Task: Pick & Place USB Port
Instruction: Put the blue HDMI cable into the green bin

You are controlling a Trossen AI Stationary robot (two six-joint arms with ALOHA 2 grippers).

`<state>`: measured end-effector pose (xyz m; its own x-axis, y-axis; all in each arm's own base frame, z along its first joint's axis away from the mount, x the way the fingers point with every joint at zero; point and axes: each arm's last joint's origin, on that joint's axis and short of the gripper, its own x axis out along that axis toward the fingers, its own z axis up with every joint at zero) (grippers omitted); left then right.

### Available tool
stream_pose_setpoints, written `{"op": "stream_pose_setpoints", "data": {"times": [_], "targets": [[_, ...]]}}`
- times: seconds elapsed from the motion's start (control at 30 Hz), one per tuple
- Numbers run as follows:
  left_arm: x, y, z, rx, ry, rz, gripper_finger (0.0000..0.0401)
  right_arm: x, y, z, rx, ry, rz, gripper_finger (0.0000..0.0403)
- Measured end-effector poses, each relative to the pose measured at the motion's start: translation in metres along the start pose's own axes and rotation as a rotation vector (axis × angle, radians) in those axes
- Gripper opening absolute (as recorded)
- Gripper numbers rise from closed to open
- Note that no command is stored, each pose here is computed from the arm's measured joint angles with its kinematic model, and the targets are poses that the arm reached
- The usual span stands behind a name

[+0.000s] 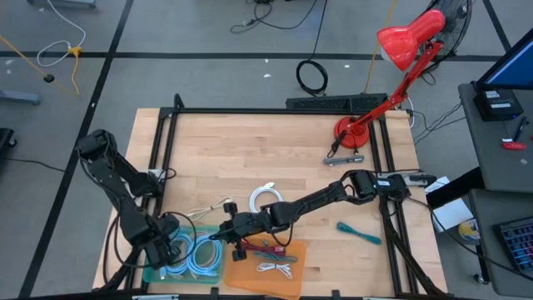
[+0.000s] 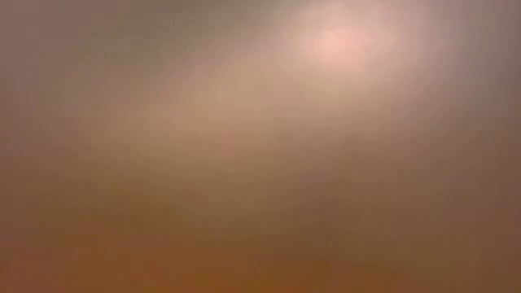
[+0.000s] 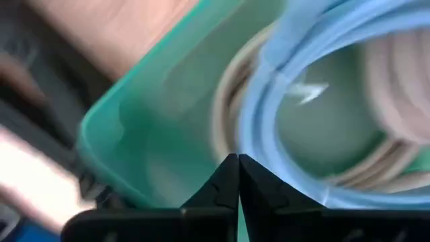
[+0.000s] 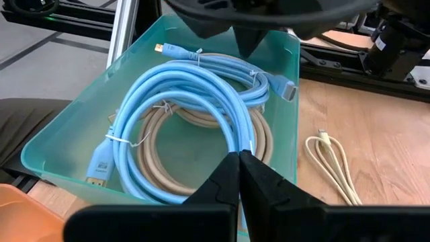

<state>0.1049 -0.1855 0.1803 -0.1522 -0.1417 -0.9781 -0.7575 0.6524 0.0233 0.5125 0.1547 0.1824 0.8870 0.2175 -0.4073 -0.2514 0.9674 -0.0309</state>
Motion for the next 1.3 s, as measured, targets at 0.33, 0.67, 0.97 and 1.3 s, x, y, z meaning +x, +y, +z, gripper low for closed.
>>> {"op": "stream_pose_setpoints", "data": {"times": [0.33, 0.67, 0.97, 1.3], "targets": [[-0.006, -0.016, -0.001, 0.101, -0.094, -0.226, 0.0003, 0.0, 0.0, 0.0, 0.004, -0.001, 0.0, 0.0], [0.022, -0.031, -0.002, 0.173, -0.011, -0.134, 0.0009, 0.0, 0.0, 0.0, 0.004, -0.001, 0.0, 0.0], [0.031, -0.014, -0.009, 0.067, 0.133, 0.109, 0.001, 0.0, 0.0, 0.0, 0.004, -0.001, 0.0, 0.0], [0.031, -0.014, -0.011, 0.053, 0.13, 0.102, 0.001, 0.0, 0.0, 0.0, 0.004, 0.001, 0.0, 0.0]]}}
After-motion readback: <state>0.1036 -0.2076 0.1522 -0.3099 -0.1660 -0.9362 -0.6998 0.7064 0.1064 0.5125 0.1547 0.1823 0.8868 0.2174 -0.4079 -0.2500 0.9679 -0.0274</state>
